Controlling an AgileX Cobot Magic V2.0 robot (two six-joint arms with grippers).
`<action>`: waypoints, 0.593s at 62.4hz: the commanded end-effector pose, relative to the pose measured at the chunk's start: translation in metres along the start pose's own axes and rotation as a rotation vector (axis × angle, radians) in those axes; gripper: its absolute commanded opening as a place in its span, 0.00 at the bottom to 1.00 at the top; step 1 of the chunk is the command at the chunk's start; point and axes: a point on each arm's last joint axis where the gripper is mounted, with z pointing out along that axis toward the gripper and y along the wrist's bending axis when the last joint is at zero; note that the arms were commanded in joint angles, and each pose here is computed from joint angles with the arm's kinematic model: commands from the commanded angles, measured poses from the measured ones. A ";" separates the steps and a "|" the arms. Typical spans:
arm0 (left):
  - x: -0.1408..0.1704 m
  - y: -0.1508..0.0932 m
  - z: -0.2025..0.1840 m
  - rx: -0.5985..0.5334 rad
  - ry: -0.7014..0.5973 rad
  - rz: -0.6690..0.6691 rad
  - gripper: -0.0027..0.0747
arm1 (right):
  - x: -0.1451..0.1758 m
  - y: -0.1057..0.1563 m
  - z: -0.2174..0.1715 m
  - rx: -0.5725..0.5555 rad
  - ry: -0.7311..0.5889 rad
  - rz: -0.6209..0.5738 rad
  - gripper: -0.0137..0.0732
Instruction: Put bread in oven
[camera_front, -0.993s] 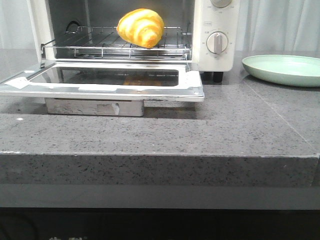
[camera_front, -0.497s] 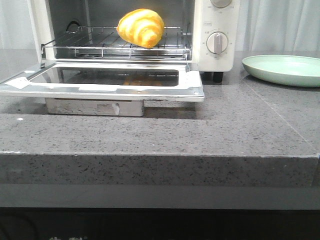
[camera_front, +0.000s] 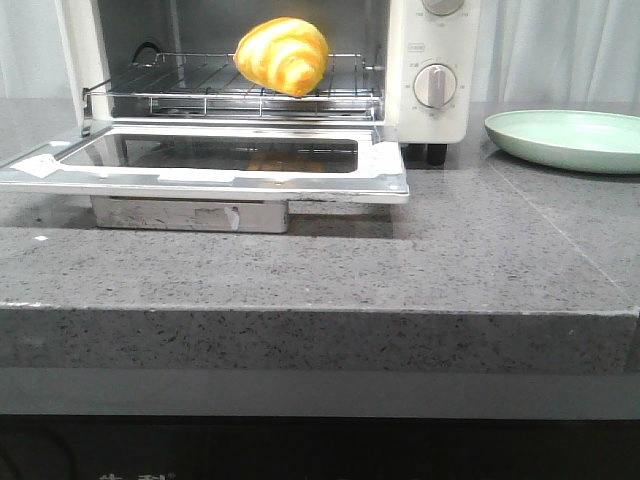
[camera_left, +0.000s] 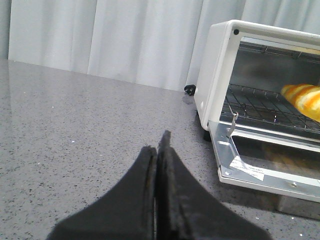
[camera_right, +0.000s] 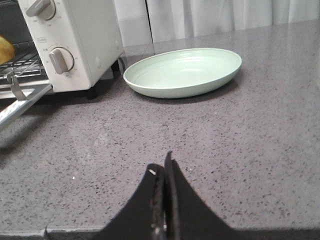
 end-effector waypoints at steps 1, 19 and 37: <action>-0.001 0.000 -0.001 0.007 -0.079 -0.014 0.01 | -0.009 0.001 -0.002 -0.010 -0.119 -0.078 0.02; -0.001 0.000 -0.001 0.007 -0.079 -0.014 0.01 | -0.017 0.000 -0.003 0.024 -0.210 -0.133 0.02; -0.001 0.000 -0.001 0.007 -0.079 -0.014 0.01 | -0.016 -0.001 -0.003 0.047 -0.201 -0.134 0.02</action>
